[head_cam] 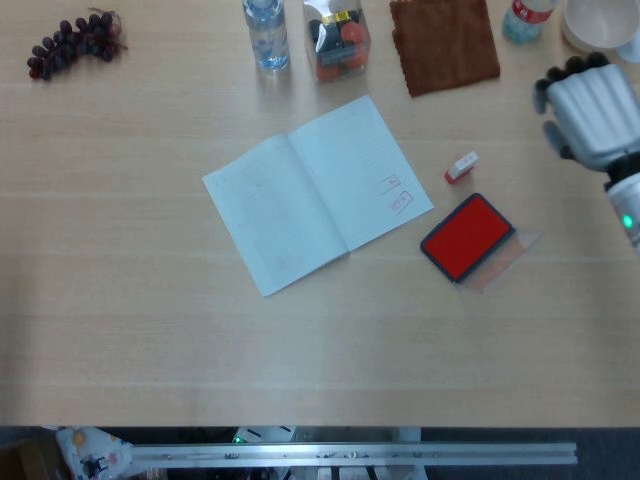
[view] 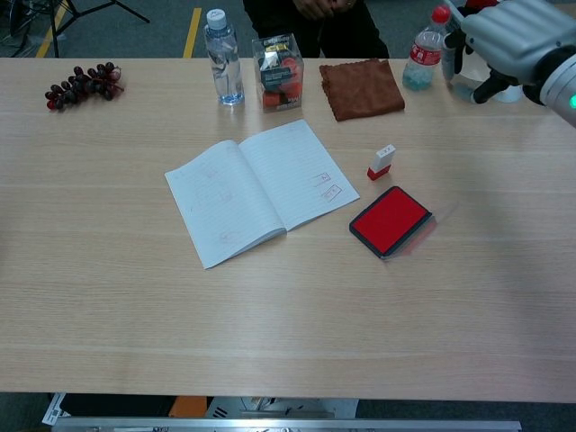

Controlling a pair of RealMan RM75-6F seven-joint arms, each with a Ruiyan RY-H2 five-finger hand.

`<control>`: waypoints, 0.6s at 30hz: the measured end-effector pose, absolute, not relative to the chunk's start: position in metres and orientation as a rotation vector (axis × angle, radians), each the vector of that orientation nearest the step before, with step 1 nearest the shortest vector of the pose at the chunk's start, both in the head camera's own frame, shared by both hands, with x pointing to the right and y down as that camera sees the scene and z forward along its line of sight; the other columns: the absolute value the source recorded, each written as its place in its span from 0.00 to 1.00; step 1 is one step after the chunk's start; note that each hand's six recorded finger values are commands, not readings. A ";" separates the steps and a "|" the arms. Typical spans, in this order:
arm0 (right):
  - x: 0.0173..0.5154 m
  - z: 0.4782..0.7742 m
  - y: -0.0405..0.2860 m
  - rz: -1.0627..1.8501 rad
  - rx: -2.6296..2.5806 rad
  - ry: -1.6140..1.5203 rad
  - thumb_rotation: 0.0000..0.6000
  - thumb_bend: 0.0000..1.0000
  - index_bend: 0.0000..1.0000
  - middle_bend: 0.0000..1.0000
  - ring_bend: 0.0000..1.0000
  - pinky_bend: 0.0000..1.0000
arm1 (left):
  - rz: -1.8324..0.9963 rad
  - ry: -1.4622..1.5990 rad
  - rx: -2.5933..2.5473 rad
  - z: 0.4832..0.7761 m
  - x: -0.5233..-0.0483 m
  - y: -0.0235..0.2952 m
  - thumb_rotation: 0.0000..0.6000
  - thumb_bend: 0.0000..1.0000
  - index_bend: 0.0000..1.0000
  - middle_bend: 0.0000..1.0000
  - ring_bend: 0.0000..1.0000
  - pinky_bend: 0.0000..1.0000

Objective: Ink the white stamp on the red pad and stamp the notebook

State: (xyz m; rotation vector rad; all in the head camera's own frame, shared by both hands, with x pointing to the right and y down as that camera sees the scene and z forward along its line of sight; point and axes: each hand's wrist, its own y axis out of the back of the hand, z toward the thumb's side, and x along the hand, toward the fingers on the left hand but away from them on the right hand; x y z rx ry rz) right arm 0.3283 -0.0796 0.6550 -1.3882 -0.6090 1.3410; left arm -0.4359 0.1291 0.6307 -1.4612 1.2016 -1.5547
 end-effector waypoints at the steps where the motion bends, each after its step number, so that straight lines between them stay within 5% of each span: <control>1: 0.338 0.650 -0.076 1.352 -1.367 -0.620 1.00 0.35 0.53 0.49 0.34 0.32 | -1.544 1.209 -1.456 0.630 -0.435 0.128 1.00 0.31 0.20 0.13 0.18 0.22; 18: 0.450 0.588 0.011 1.477 -1.191 -0.809 1.00 0.35 0.56 0.50 0.36 0.32 | -1.395 1.302 -1.408 0.606 -0.417 0.127 1.00 0.31 0.21 0.14 0.18 0.21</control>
